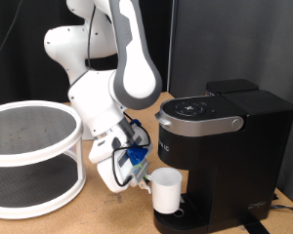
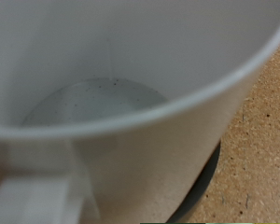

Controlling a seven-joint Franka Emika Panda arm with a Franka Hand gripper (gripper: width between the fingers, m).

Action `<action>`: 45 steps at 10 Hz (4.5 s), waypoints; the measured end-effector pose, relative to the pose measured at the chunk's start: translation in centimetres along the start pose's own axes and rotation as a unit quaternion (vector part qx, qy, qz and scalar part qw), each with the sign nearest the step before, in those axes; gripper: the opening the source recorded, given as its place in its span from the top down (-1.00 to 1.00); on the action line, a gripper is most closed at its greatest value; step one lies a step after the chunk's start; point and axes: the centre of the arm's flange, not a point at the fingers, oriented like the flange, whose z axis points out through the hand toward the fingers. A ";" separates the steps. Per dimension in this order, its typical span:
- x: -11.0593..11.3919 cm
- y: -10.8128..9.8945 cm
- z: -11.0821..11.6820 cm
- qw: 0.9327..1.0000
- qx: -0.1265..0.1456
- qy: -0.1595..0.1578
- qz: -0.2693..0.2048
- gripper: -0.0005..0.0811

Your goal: Make a cup of coffee with the keurig machine

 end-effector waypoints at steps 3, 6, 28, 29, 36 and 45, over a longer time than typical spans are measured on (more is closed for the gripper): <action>0.5 -0.4 1.4 1.000 -0.001 0.002 0.002 0.81; 0.6 -0.5 1.6 1.000 0.000 0.008 0.003 0.81; -0.3 1.1 -6.6 0.998 0.046 0.029 0.027 -0.98; -0.4 0.8 -7.4 0.998 0.054 0.029 0.031 -0.98; 3.3 -3.0 -11.6 0.986 0.114 0.125 -0.003 -0.98; 8.9 -9.8 -21.4 0.981 0.173 0.083 0.007 -0.98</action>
